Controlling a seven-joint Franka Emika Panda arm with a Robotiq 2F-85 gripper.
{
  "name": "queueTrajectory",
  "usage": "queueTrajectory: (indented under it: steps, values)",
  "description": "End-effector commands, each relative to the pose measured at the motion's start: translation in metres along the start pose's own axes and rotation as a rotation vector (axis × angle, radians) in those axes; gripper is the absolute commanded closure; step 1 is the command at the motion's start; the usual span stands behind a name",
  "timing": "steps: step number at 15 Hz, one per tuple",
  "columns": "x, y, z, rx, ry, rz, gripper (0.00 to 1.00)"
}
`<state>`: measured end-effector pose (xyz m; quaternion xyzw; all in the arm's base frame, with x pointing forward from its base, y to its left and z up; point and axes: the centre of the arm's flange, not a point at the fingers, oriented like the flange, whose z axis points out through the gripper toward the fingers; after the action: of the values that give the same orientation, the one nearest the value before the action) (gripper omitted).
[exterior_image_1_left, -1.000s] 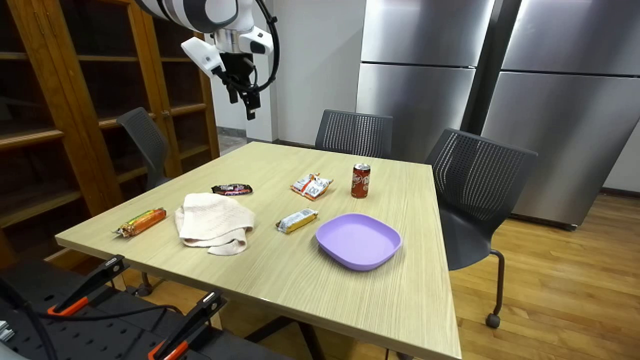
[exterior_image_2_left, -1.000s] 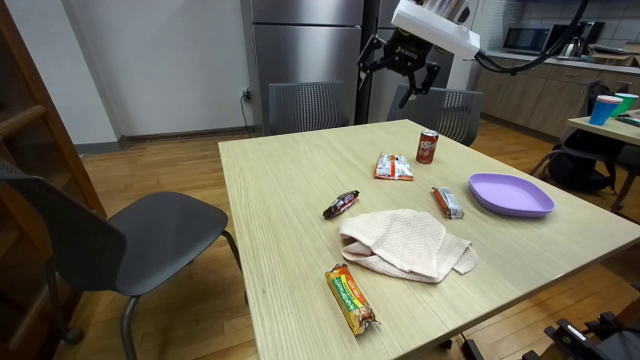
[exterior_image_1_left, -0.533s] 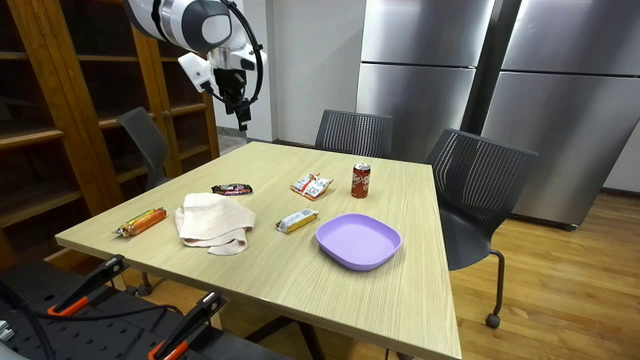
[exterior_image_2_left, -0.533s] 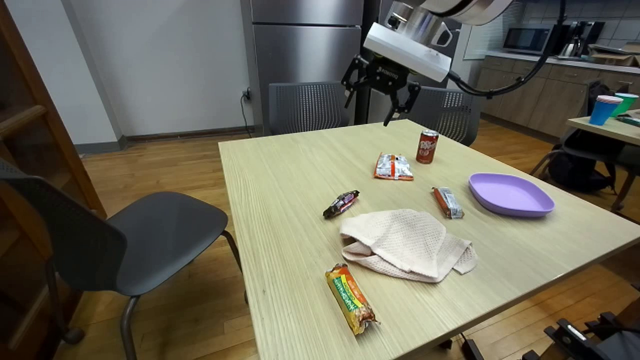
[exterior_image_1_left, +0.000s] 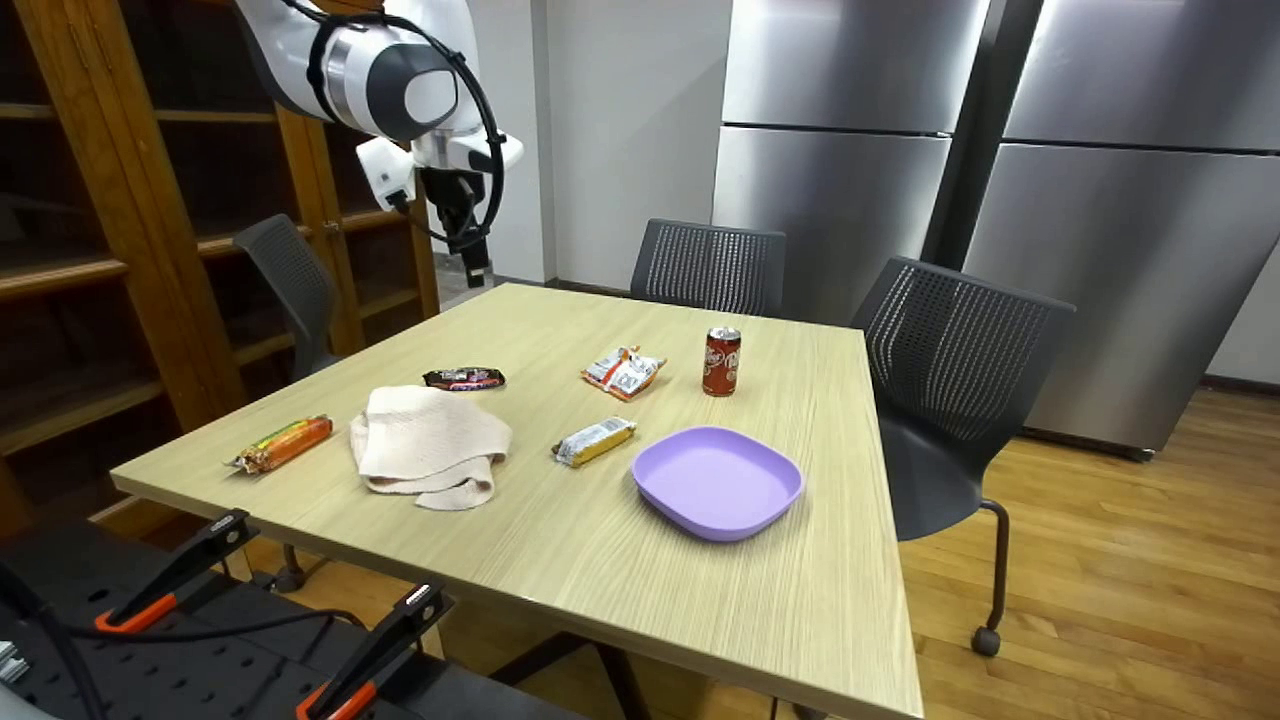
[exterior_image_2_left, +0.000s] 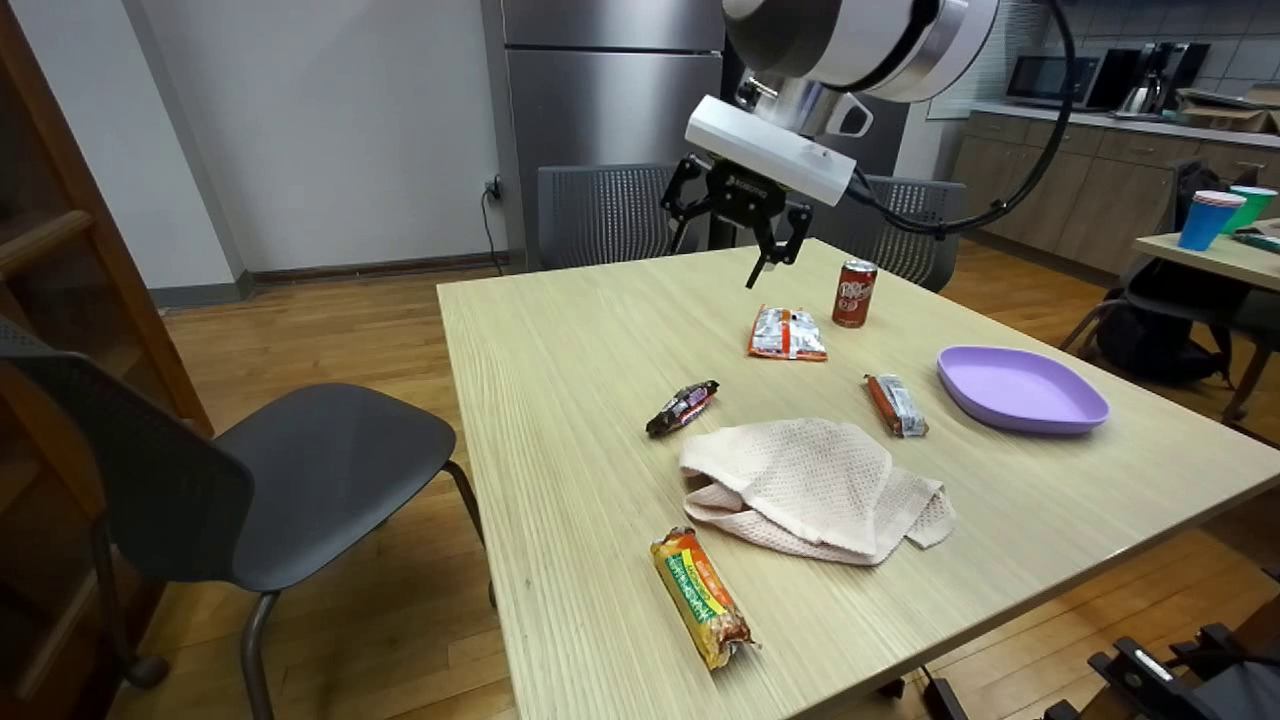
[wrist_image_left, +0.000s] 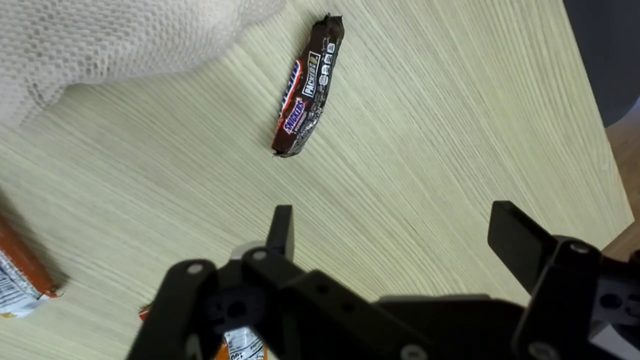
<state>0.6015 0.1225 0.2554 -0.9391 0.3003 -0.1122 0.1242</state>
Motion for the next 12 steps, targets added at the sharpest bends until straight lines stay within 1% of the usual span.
queueTrajectory:
  steps: [1, 7, 12]
  values:
    - [0.004, -0.018, 0.018, -0.019, 0.001, 0.037, 0.00]
    - [0.005, -0.025, 0.051, -0.044, -0.019, 0.065, 0.00]
    - [0.010, -0.025, 0.077, -0.075, -0.026, 0.097, 0.00]
